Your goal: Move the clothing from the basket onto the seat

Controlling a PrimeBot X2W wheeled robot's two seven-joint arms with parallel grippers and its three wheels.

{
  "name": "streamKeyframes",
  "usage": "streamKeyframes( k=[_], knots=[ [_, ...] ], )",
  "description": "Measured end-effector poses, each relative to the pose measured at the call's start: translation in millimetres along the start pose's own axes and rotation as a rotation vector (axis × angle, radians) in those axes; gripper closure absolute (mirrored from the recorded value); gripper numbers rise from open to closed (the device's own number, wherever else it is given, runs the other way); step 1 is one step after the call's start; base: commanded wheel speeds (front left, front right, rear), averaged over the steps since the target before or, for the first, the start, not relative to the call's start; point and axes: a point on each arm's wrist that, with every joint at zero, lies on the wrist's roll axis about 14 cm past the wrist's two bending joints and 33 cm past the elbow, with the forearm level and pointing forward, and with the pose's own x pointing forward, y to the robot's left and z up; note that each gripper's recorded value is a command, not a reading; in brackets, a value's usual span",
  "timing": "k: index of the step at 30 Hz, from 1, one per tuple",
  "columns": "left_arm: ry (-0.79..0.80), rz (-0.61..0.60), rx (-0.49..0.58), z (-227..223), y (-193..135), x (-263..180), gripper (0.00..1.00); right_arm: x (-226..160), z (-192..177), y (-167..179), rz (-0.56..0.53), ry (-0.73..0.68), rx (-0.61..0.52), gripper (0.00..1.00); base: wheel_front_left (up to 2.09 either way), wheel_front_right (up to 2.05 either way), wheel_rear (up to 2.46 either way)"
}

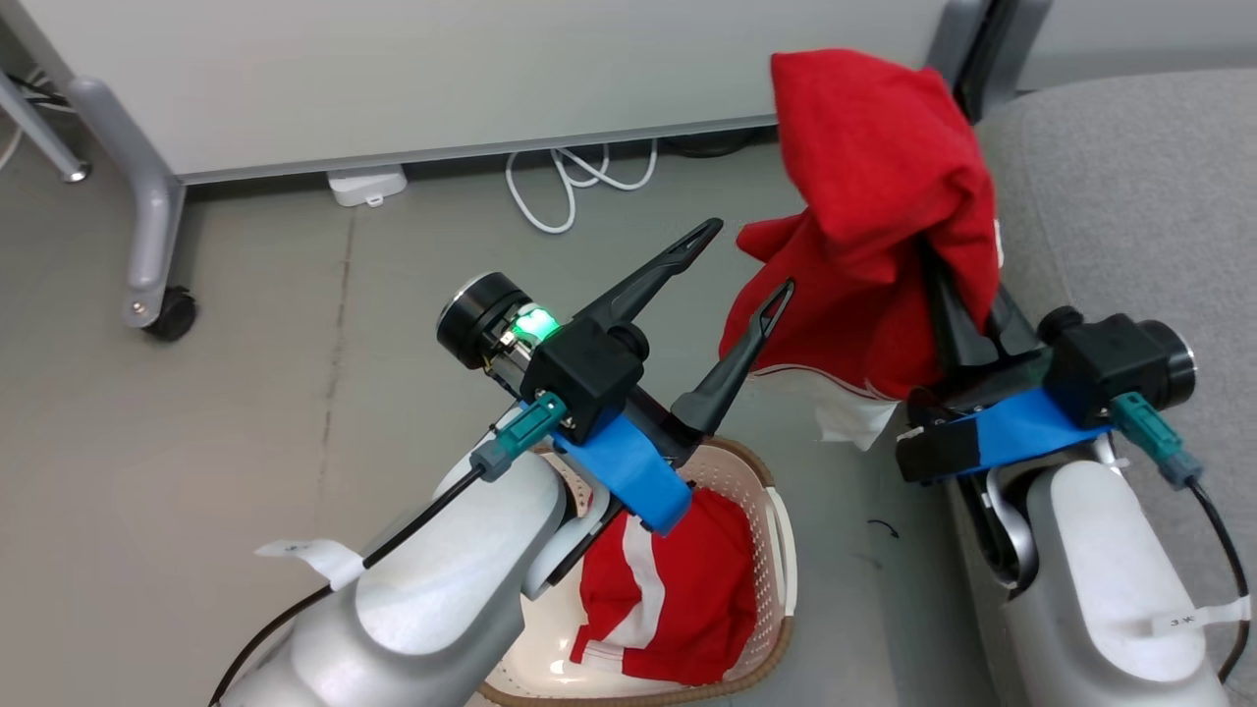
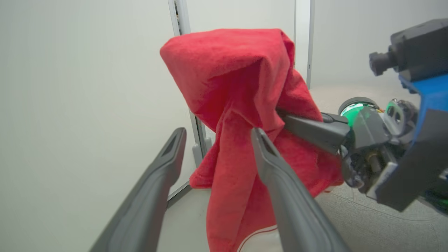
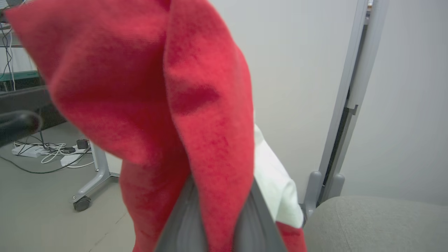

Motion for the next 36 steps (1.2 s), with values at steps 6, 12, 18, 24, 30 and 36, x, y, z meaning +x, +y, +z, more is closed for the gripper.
streamKeyframes(
  k=[6,12,18,24,30,36],
  knots=[
    [0.015,-0.034,-0.023,-14.6,-8.0,8.4,0.00,-13.6,-3.3,-31.1,-0.085,0.013,-0.019,1.00,0.00,0.00,0.00],
    [0.018,-0.090,-0.044,-26.4,-20.6,21.9,0.00,-32.4,-1.9,-66.9,-0.185,0.017,-0.043,1.00,0.00,0.00,0.00],
    [0.015,-0.158,-0.060,-36.6,-37.7,36.6,0.00,-58.3,-4.2,-99.4,-0.285,0.040,-0.066,1.00,0.00,0.00,0.00],
    [0.008,-0.215,-0.082,-44.3,-52.4,49.5,0.00,-85.7,-5.2,-130.3,-0.389,0.062,-0.085,1.00,0.00,0.00,0.00],
    [0.009,-0.275,-0.105,-52.0,-69.8,58.1,0.00,-111.2,-7.5,-151.1,-0.467,0.090,-0.100,1.00,0.00,0.00,0.00],
    [0.009,-0.308,-0.118,-57.6,-78.5,63.3,0.00,-119.9,-9.3,-157.7,-0.494,0.101,-0.101,1.00,0.00,0.00,0.00]
  ],
)
